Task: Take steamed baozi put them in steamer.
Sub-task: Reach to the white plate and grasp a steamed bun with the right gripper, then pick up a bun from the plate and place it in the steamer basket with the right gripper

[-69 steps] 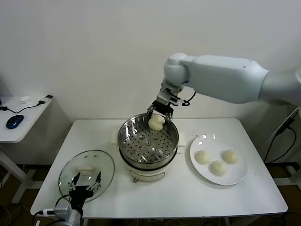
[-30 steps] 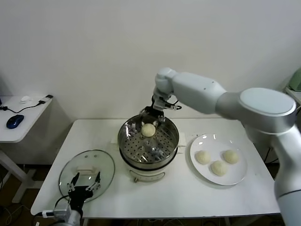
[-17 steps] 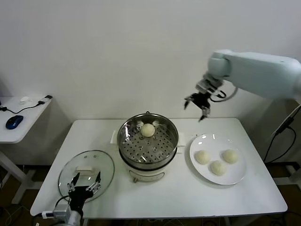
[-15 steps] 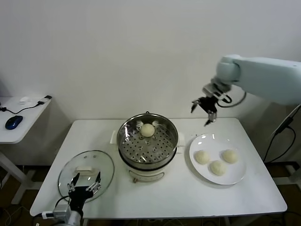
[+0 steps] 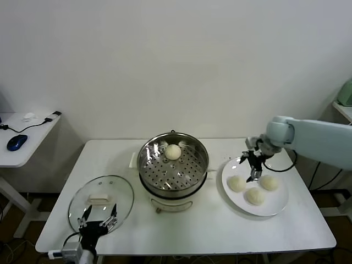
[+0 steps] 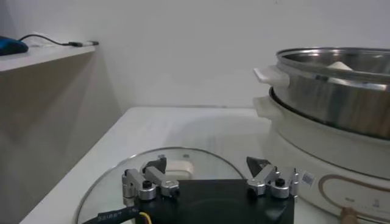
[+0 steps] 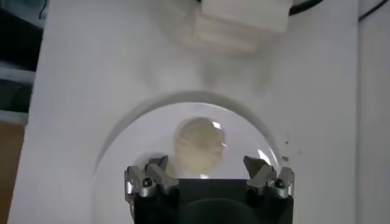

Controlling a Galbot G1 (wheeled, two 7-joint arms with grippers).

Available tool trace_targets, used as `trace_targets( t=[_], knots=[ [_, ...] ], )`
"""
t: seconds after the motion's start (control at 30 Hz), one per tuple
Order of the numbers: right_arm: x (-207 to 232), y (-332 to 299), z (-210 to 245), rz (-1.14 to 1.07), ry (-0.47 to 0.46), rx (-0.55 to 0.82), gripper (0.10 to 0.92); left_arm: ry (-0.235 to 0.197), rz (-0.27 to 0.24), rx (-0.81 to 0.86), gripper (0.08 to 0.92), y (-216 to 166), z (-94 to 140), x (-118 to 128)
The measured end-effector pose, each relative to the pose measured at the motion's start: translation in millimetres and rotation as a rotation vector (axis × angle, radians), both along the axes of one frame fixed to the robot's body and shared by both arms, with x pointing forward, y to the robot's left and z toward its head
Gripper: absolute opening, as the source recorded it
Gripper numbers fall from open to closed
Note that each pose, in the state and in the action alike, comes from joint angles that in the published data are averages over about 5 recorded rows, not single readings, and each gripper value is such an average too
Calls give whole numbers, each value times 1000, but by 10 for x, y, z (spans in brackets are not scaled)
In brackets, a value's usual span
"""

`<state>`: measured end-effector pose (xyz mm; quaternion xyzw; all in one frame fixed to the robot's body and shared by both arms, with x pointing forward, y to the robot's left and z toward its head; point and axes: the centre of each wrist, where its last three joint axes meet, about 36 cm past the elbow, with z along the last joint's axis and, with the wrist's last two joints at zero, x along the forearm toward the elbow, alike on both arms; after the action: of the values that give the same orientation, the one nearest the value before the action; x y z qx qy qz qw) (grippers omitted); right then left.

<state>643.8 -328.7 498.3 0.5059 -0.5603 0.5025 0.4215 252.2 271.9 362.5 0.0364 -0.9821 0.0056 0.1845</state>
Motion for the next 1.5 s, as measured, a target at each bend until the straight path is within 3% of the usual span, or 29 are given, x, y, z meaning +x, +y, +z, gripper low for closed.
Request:
trace_targets(
  t=[0.3, 0.57, 0.73, 0.93, 1.13, 1.33, 1.5],
  knots=[
    [66, 70, -362, -42, 11, -22, 811, 4, 1, 0, 823, -3, -13, -8],
    [97, 89, -456, -58, 18, -16, 644, 5, 0, -2, 823, 1, -15, 2],
    [117, 71, -360, -49, 30, -6, 621, 7, 1, -2, 823, 4, -5, 2],
    [281, 85, 202, -21, 8, 22, 619, 8, 0, -1, 823, -9, 25, -29],
    [441, 289, 1206, 10, -39, 74, 619, 5, -4, -1, 823, -20, 67, -46],
    [354, 946, 2070, 79, -78, 173, 621, -5, -16, -1, 823, -40, 123, -35],
    [173, 1658, 2252, 150, -69, 215, 619, -17, -29, -8, 823, -78, 169, -18]
  ],
)
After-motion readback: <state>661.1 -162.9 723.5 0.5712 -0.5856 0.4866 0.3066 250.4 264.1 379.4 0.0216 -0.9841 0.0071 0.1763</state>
